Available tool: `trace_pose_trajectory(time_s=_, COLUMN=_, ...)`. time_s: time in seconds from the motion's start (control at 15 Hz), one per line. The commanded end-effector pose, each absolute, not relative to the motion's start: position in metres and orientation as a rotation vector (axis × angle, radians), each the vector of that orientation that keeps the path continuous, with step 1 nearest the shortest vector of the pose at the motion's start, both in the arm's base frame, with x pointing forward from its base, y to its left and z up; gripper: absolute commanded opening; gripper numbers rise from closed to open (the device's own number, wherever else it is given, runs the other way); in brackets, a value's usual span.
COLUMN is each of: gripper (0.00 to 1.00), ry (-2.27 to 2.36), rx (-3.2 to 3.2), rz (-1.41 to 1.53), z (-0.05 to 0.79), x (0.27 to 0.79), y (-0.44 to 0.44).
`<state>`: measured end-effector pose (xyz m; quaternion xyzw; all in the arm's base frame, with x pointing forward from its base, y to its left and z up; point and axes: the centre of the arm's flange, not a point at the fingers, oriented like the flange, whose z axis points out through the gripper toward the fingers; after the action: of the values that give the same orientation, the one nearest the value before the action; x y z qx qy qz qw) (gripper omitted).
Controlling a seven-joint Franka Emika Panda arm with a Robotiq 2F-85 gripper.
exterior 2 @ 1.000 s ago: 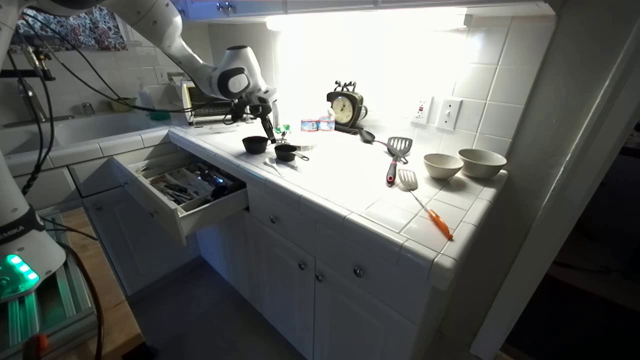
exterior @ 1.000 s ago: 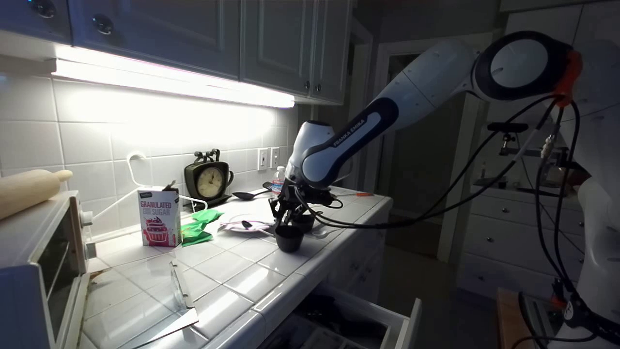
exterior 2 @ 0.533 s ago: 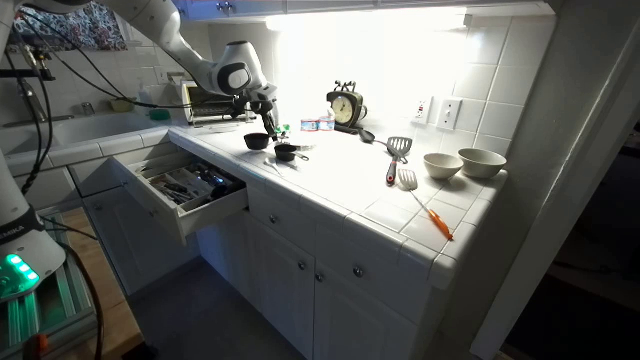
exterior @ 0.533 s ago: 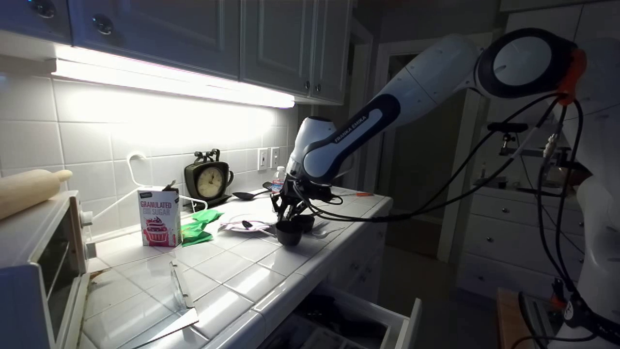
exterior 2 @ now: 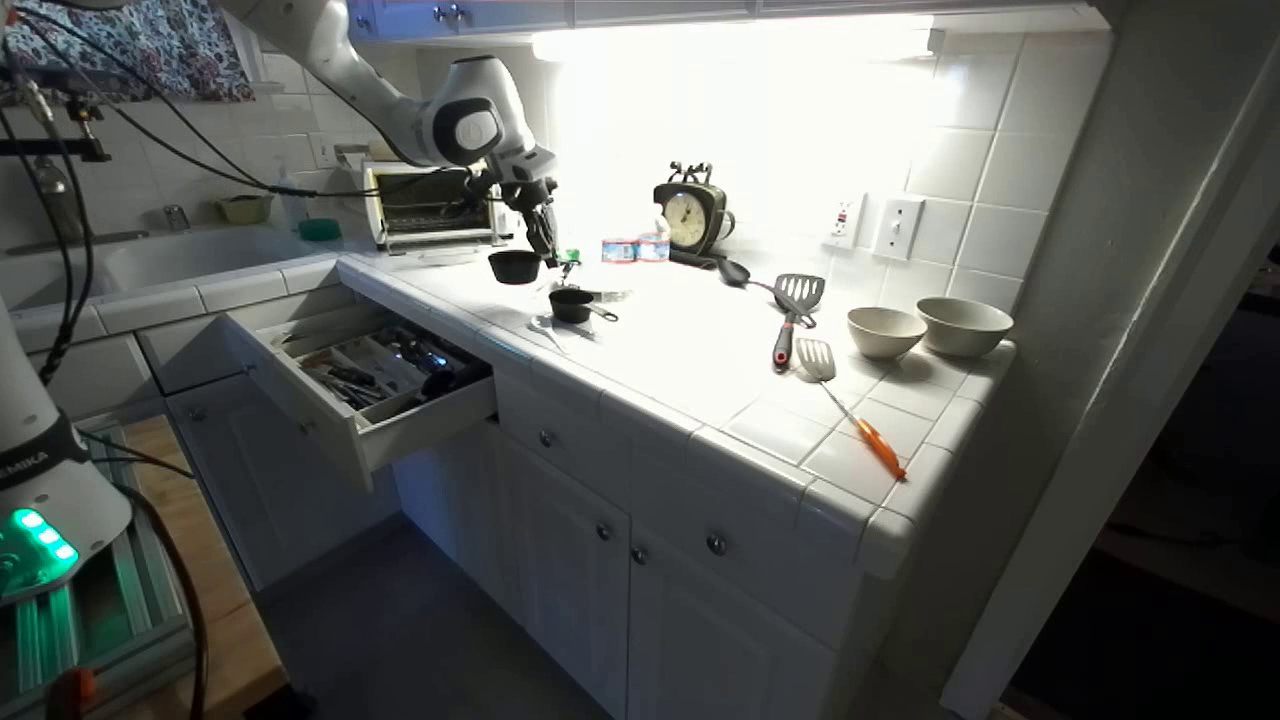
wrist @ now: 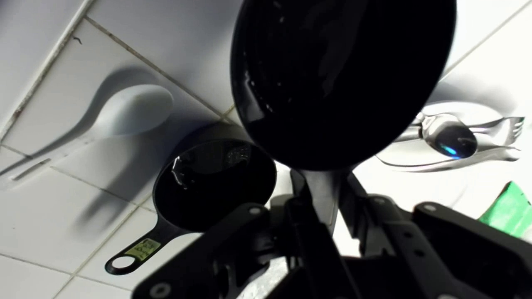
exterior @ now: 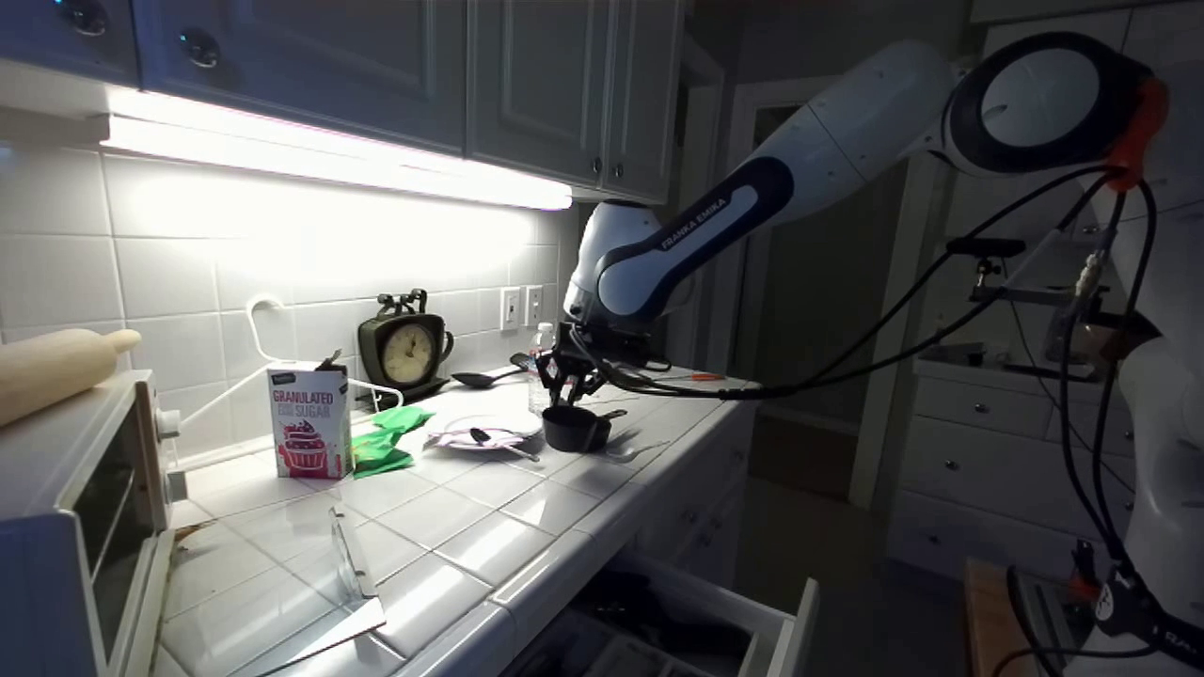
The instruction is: Put the left back pot in the right black pot
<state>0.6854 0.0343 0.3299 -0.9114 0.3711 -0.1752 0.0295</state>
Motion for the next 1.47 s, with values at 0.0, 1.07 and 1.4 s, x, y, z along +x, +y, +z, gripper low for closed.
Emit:
trace_pose_trajectory(time_s=0.0, gripper=0.06, ry=1.263, rx=-2.784, rz=-0.556, z=0.351, x=0.669, y=0.026)
trace_pose_trajectory(time_s=1.07, gripper=0.06, ry=1.758, rx=-2.568, rz=-0.528, z=0.350, x=0.662, y=-0.025)
trace_pose_trajectory(time_s=1.4, gripper=0.06, ry=1.891, rx=-2.476, rz=-0.541, z=0.345, x=0.665, y=-0.038)
